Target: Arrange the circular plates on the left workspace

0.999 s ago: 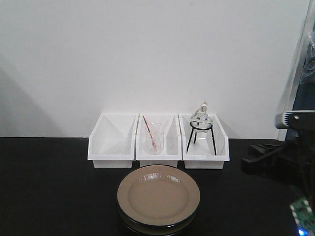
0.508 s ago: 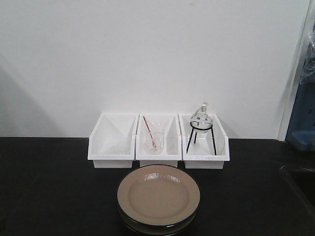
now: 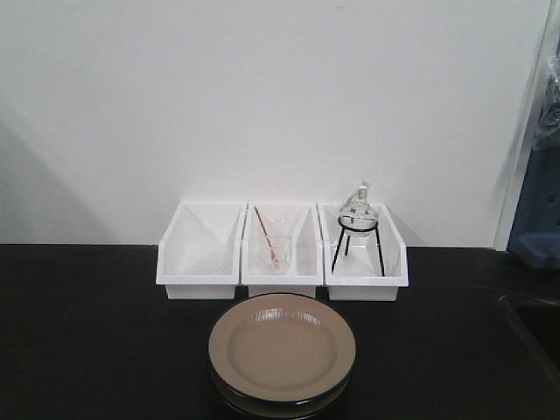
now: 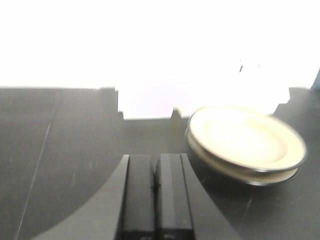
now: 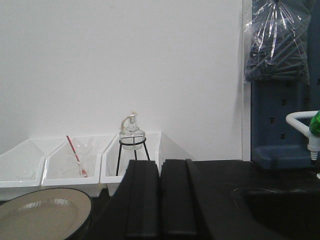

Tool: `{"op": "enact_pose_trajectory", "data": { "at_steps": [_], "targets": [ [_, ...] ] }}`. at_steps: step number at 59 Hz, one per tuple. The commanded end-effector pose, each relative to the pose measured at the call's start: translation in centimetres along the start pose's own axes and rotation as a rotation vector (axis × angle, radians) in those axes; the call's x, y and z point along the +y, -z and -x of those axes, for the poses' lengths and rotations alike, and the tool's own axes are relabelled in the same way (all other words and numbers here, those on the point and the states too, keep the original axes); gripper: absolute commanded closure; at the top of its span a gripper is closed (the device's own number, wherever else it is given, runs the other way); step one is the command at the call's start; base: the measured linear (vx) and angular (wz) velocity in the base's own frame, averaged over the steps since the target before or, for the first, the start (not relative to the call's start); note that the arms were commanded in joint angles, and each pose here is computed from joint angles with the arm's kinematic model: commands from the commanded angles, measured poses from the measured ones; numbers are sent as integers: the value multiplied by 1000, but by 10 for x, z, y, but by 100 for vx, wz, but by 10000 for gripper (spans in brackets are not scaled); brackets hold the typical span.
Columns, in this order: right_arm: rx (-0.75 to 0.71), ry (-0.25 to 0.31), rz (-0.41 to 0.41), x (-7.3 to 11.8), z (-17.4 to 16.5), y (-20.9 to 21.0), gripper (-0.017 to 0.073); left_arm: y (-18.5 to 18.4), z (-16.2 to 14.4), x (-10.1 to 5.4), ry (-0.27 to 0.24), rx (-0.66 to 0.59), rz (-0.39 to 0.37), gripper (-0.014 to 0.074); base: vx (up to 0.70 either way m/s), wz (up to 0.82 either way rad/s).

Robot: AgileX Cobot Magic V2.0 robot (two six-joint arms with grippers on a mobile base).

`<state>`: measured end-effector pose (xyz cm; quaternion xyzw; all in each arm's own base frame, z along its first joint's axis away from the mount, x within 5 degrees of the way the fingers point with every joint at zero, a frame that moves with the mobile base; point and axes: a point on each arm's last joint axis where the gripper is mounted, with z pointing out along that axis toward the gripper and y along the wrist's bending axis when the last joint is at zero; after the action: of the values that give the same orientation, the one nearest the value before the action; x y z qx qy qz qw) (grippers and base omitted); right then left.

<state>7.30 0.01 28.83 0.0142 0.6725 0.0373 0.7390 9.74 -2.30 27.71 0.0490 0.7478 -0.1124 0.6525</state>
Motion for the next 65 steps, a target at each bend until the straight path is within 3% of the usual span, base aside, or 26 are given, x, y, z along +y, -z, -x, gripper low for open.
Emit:
{"op": "enact_pose_trajectory", "data": {
  "at_steps": [1,12,33,41,52,60,65],
  "targets": [
    [-19,-11,5,1,9,0,564,9,15,0,33,-114,2,594,0,0],
    [-15,-47,6,1,8,0,564,13,13,-2,29,-103,-15,594,0,0],
    [-15,-47,6,1,8,0,564,13,12,-2,26,-99,-14,594,0,0],
    [-15,-47,6,1,8,0,564,17,1,5,-102,-178,54,594,0,0],
    [-15,-47,6,1,8,0,564,29,-44,15,-129,-235,142,593,0,0],
    [-15,-47,6,1,8,0,564,35,-76,20,-119,-248,189,593,0,0],
    [-15,-47,6,1,8,0,564,36,-77,20,-168,-226,207,593,0,0]
  ]
}}
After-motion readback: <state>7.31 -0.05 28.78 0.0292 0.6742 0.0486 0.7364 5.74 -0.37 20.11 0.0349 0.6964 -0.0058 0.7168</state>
